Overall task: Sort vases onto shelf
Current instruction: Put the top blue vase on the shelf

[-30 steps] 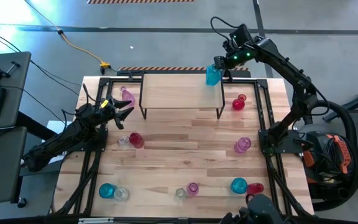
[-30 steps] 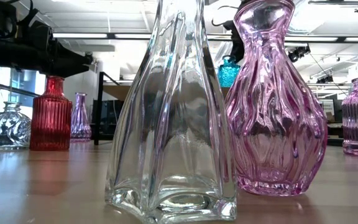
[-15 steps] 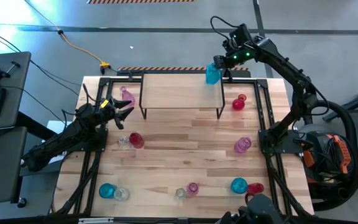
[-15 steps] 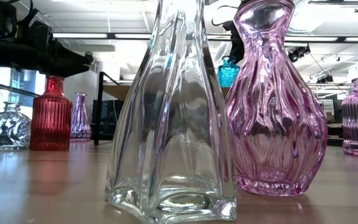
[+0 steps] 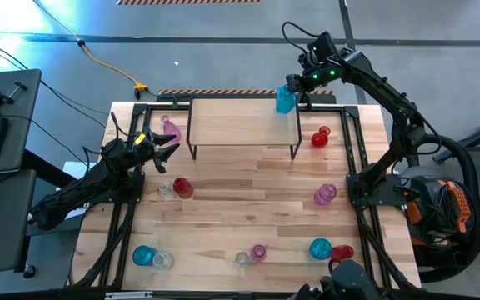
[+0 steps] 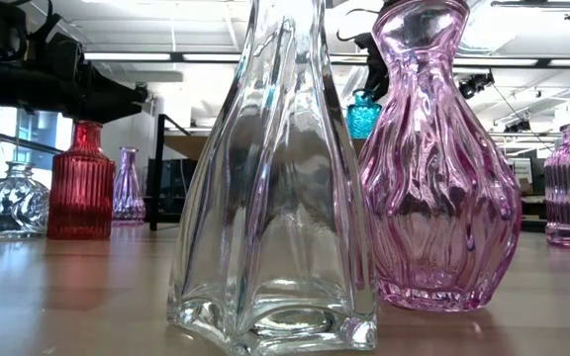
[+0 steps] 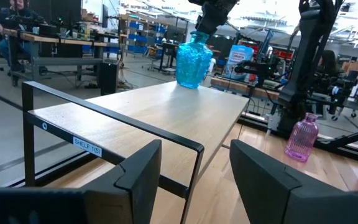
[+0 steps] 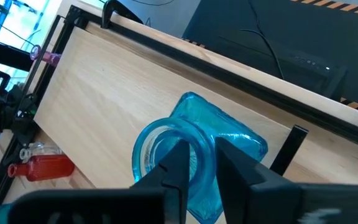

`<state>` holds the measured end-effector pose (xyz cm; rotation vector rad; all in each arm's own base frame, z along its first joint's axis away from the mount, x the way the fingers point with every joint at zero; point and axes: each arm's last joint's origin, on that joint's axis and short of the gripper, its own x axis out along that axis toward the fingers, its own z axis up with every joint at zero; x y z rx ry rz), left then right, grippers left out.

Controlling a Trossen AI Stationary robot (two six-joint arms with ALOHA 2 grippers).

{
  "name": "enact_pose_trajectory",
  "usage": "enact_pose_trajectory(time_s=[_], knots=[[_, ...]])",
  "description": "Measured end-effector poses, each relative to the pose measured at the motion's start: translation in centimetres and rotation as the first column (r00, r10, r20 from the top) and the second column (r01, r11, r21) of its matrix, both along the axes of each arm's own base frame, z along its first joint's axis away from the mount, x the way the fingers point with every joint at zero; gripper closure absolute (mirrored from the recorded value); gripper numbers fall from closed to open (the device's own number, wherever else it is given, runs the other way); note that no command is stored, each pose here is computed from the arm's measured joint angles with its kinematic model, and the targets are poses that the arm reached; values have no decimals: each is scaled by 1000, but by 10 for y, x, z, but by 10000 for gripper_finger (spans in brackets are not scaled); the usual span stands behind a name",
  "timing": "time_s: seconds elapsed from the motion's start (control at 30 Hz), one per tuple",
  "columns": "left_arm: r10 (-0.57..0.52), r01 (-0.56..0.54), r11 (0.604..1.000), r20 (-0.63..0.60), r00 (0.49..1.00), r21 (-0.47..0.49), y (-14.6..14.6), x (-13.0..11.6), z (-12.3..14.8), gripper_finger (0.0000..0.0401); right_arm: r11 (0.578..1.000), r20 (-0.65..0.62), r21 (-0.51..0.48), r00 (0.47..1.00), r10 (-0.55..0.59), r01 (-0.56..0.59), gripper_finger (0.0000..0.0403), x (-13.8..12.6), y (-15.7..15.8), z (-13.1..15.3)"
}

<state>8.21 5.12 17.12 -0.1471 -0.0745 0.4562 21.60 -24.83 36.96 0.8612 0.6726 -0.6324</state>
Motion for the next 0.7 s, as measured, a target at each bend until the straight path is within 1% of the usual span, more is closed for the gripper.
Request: enact_pose_trajectory(time_s=[0.13,0.47,0.7], knots=[[0,0,1000,0,1000,0,0,0,0,217,1000,-3,-2,1000,7,-7,337,0,0,0],[0,0,1000,0,1000,0,0,0,0,217,1000,2,-18,1000,14,-14,336,0,0,1],[0,0,1000,0,1000,0,0,0,0,217,998,-1,-53,999,39,-39,336,1,-1,1]])
